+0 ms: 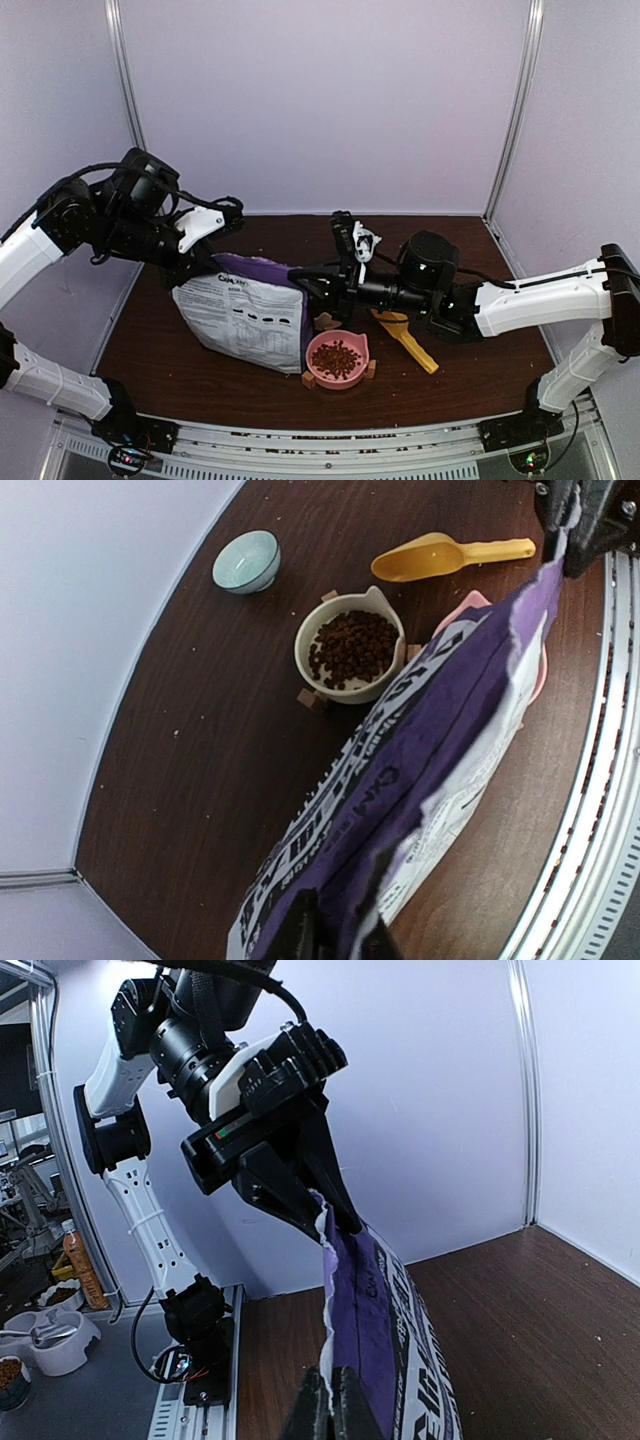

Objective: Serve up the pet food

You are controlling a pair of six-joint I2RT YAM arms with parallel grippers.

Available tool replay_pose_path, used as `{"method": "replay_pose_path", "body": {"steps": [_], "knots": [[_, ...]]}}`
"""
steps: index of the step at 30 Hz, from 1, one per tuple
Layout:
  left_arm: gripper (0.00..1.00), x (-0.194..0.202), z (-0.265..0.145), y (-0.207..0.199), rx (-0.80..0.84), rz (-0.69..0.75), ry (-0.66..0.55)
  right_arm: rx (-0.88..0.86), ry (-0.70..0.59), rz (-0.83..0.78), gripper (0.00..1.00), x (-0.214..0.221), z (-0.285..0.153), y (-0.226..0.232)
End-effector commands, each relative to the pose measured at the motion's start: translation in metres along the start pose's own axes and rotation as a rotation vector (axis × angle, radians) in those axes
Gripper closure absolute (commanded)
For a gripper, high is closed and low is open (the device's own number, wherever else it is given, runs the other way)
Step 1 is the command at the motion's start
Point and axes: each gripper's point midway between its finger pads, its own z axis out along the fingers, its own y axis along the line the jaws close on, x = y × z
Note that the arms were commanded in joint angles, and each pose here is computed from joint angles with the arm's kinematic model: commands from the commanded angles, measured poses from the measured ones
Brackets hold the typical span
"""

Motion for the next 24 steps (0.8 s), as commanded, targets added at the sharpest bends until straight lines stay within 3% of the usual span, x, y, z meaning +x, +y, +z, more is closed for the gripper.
{"method": "replay_pose_path", "body": {"steps": [1,5,6,8,11,12,13,17,20,24], "knots": [[1.0,0.028,-0.011,0.038,-0.184,-0.049,0.088,-0.017,-0.069,-0.004,1.0,-0.026,-0.012,0.007],[1.0,0.033,-0.011,0.042,-0.207,-0.056,0.101,-0.017,-0.071,-0.007,1.0,-0.027,-0.012,0.008],[0.92,0.034,-0.012,0.044,-0.221,-0.058,0.106,-0.017,-0.072,-0.004,1.0,-0.027,-0.012,0.007],[0.88,0.036,-0.013,0.048,-0.243,-0.061,0.113,-0.016,-0.07,-0.004,1.0,-0.026,-0.013,0.007],[0.91,0.037,-0.016,0.051,-0.261,-0.065,0.11,-0.016,-0.072,-0.004,1.0,-0.027,-0.013,0.007],[0.99,0.037,-0.017,0.052,-0.264,-0.066,0.108,-0.017,-0.072,-0.004,1.0,-0.027,-0.012,0.008],[1.0,0.038,-0.018,0.053,-0.266,-0.066,0.108,-0.017,-0.071,-0.004,1.0,-0.026,-0.013,0.007],[1.0,0.04,-0.022,0.058,-0.291,-0.079,0.107,-0.016,-0.073,-0.003,1.0,-0.027,-0.013,0.007],[0.91,0.044,-0.024,0.064,-0.319,-0.09,0.117,-0.017,-0.073,-0.002,1.0,-0.026,-0.014,0.008],[0.89,0.047,-0.026,0.069,-0.34,-0.099,0.128,-0.015,-0.073,-0.002,1.0,-0.026,-0.014,0.007]]}}
